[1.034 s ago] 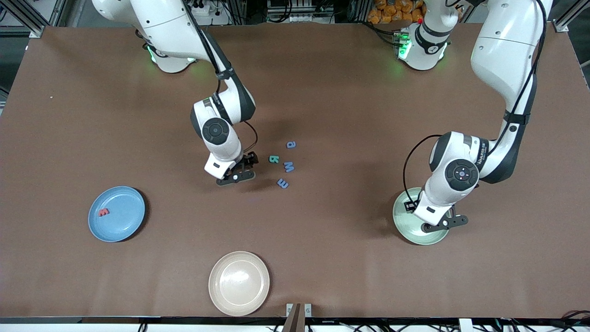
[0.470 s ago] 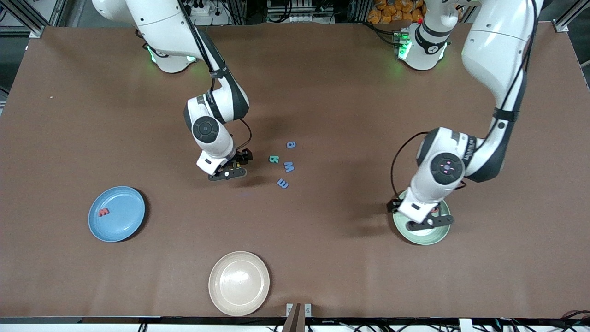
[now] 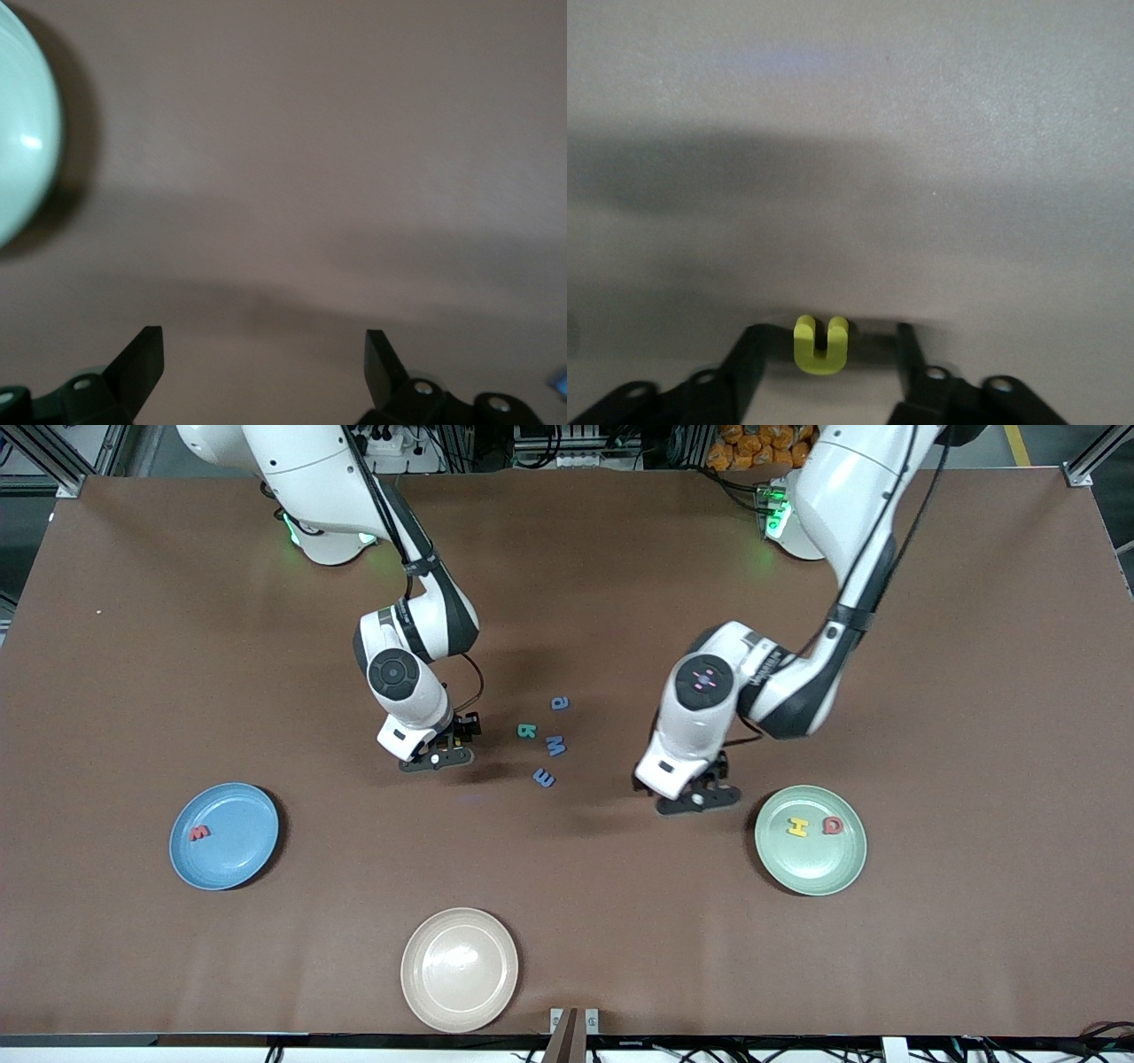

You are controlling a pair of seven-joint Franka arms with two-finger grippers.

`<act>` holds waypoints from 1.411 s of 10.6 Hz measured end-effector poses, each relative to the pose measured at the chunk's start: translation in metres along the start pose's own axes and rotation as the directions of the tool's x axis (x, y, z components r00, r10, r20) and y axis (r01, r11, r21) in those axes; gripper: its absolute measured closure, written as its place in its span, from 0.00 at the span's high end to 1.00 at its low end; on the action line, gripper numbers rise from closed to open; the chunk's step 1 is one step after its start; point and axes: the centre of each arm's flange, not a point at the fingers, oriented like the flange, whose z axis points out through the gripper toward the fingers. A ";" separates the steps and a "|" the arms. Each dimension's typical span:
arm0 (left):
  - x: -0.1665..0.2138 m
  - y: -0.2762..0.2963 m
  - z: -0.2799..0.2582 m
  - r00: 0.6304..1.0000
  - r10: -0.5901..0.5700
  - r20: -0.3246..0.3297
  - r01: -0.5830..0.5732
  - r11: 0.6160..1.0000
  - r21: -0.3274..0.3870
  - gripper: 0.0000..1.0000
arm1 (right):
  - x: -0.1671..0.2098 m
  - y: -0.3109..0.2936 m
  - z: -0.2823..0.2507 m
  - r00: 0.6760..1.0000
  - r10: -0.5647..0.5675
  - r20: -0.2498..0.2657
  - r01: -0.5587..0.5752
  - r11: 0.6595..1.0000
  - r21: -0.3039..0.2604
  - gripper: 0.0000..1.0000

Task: Sort upper and lower case letters into plates
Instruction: 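Place the yellow u on the blue plate while the left gripper grasps the blue M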

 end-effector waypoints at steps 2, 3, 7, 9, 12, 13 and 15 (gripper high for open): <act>-0.035 0.033 0.000 0.997 -0.073 0.006 0.073 0.997 -0.002 1.00 | 0.001 0.001 -0.003 1.000 0.003 -0.007 -0.003 1.000 0.002 0.33; -0.052 0.046 0.003 0.995 -0.102 0.017 0.102 0.995 -0.001 1.00 | 0.001 0.001 -0.004 1.000 0.003 -0.008 -0.003 1.000 0.002 0.26; -0.091 0.097 0.026 0.991 -0.128 0.050 0.129 0.992 -0.017 1.00 | 0.015 0.021 -0.022 0.998 0.043 -0.055 -0.043 0.999 0.013 0.26; -0.098 0.114 0.042 0.992 -0.115 0.057 0.117 0.993 -0.026 1.00 | 0.037 0.071 -0.052 0.987 0.118 -0.109 -0.116 0.993 0.022 0.26; -0.107 0.133 0.056 0.991 -0.111 0.074 0.114 0.993 -0.040 1.00 | 0.062 0.167 -0.089 0.970 0.160 -0.182 -0.166 0.986 -0.017 0.26; -0.111 0.137 0.059 0.991 -0.106 0.078 0.110 0.993 -0.040 1.00 | 0.068 0.207 -0.100 0.966 0.161 -0.203 -0.171 0.985 -0.035 0.26; -0.121 0.141 0.068 0.992 -0.095 0.086 0.098 0.995 -0.032 1.00 | 0.067 0.300 -0.105 0.962 0.174 -0.210 -0.190 0.980 -0.061 0.26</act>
